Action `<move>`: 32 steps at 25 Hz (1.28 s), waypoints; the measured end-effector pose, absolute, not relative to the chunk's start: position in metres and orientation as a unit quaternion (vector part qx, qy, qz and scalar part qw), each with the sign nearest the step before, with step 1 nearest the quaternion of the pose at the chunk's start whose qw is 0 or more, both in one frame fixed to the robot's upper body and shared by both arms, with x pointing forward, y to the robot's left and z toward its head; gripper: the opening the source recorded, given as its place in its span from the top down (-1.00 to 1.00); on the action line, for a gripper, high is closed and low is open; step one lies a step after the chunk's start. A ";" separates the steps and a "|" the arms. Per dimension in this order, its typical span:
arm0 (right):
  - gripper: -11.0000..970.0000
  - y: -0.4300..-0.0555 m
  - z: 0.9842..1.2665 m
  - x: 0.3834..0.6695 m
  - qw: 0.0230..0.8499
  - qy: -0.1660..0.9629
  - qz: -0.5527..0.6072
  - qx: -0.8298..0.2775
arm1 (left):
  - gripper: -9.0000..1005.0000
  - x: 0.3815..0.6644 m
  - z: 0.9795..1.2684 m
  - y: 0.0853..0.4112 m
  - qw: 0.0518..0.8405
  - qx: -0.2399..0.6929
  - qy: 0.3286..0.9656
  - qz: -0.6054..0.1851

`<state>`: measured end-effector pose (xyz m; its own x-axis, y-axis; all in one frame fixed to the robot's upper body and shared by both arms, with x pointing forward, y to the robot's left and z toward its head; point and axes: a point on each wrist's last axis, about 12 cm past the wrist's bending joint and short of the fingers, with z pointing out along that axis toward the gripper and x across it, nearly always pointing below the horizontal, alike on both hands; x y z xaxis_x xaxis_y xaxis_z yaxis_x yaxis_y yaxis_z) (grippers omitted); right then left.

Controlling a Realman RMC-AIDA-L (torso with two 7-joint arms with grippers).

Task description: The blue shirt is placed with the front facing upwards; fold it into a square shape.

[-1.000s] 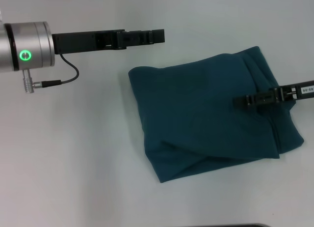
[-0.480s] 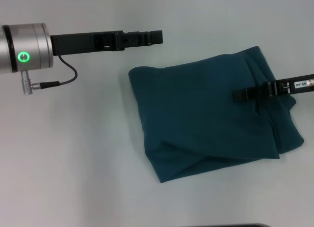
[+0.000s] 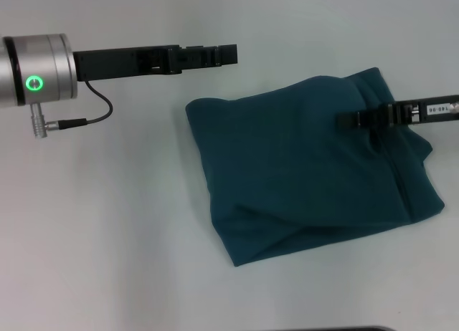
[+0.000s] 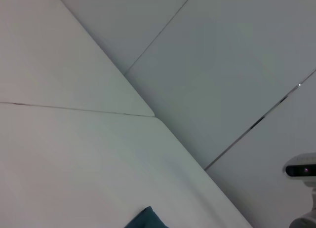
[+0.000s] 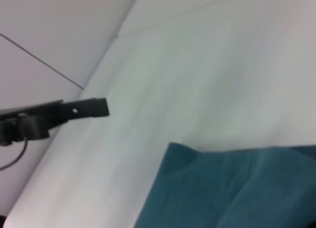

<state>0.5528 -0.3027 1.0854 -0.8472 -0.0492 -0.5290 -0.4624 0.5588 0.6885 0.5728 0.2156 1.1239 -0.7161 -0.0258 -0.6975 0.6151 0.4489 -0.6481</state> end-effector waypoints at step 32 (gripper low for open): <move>0.90 -0.298 1.090 0.578 0.312 0.846 0.414 -0.125 | -0.92 0.572 1.119 0.219 0.328 0.182 0.786 -0.492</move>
